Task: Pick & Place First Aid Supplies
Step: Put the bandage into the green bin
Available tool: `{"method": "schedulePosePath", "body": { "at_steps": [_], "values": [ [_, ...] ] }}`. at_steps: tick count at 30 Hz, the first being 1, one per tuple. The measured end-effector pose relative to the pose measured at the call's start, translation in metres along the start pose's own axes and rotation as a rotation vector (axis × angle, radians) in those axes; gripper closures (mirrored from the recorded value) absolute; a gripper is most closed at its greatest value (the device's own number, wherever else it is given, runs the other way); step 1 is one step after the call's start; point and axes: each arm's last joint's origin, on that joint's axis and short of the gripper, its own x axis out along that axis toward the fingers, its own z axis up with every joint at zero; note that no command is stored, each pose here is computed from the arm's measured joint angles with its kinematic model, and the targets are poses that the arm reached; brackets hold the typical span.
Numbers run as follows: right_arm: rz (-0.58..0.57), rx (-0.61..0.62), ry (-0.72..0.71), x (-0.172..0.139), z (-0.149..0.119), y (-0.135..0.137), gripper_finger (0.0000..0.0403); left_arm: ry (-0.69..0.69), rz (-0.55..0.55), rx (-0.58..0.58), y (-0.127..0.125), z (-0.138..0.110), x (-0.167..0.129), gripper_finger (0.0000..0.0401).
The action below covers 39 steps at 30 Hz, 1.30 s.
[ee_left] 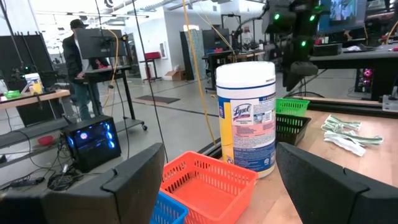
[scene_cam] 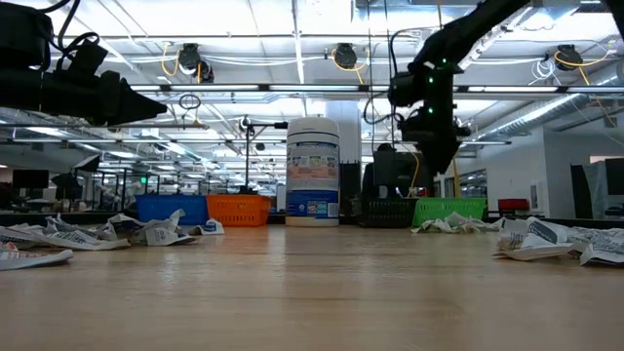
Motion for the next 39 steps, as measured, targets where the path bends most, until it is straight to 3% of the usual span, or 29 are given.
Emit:
{"method": "schedulePosePath", "body": {
  "at_steps": [7,15,20,25,39],
  "values": [
    [0.017,0.396,-0.024,-0.032,-0.015,0.005,0.0259,0.0,0.0,0.0,0.0,0.0,0.0,0.0091],
    [-0.083,0.657,0.021,-0.053,-0.037,0.005,0.0259,0.0,0.0,0.0,0.0,0.0,0.0,0.0091],
    [-0.134,0.723,0.052,-0.052,-0.045,0.007,0.0259,0.0,0.0,0.0,0.0,0.0,0.0,0.0091],
    [-0.187,0.777,0.128,-0.029,-0.059,0.01,0.0259,0.0,0.0,0.0,0.0,0.0,0.0,0.0091],
    [-0.12,0.848,0.203,0.051,-0.113,0.026,0.0259,0.0,0.0,0.0,0.0,0.0,0.0,0.0091]
  ]
}}
